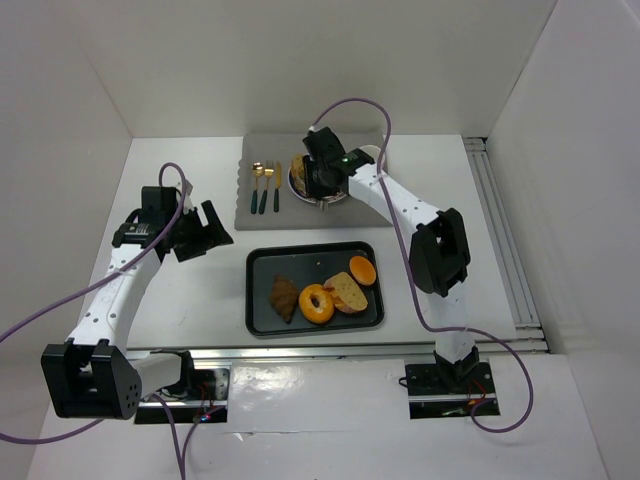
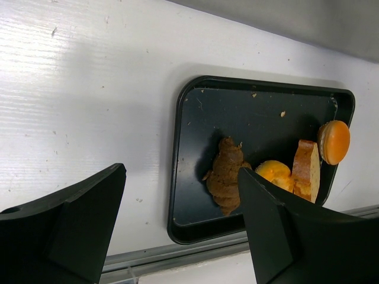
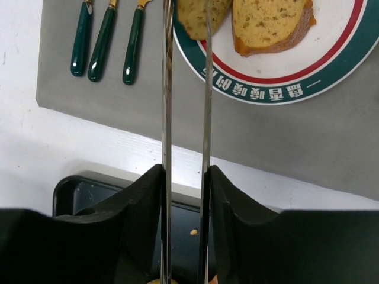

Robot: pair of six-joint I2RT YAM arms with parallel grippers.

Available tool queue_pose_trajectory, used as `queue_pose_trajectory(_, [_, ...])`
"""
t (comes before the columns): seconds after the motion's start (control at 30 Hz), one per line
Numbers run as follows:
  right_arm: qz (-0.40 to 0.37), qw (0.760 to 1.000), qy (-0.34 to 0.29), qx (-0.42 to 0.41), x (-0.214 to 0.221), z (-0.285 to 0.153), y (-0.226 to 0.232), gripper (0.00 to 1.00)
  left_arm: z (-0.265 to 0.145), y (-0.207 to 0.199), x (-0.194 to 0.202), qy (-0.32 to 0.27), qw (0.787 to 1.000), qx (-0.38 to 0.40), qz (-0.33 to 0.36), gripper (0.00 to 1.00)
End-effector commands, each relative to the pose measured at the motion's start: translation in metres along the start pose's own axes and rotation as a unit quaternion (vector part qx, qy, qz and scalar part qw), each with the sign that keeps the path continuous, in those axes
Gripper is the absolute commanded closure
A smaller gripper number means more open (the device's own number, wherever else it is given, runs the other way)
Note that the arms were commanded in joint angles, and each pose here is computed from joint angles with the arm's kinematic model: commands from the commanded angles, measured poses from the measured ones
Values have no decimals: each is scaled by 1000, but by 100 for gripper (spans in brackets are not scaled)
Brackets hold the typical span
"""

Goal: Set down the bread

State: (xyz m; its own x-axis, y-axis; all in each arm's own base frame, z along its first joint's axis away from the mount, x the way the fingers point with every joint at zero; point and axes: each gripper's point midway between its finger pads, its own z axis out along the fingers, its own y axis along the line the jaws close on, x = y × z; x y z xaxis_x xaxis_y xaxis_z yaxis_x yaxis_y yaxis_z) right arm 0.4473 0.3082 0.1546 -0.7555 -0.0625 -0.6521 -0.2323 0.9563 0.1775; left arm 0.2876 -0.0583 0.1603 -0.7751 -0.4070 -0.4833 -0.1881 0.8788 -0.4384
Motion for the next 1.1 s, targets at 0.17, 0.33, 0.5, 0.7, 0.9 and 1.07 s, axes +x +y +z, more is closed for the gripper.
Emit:
queue_pose_trajectory(0.17, [7, 995, -95, -12, -54, -65, 18, 49, -5, -1, -5, -13, 1000, 3, 6, 11])
queue_pose_trajectory(0.33, [12, 990, -143, -11, -66, -129, 13, 50, -4, -6, -6, -8, 1000, 15, 6, 11])
queue_pose_trajectory(0.5, [-12, 992, -116, -55, -16, -193, 17, 52, -10, -10, -14, -18, 1000, 18, 14, 10])
queue_pose_trajectory(0.7, [-74, 986, 31, -143, 127, -212, 46, 52, -20, -15, -13, -27, 999, 27, 18, 10])
queue_pose_trajectory(0.9, [-116, 965, 107, -208, 199, -251, 75, 51, -20, -11, -15, -28, 999, 15, 16, 10])
queue_pose_trajectory(1.07, [-152, 968, 145, -135, 230, -237, 69, 50, -16, -17, -16, -16, 999, 27, 15, 11])
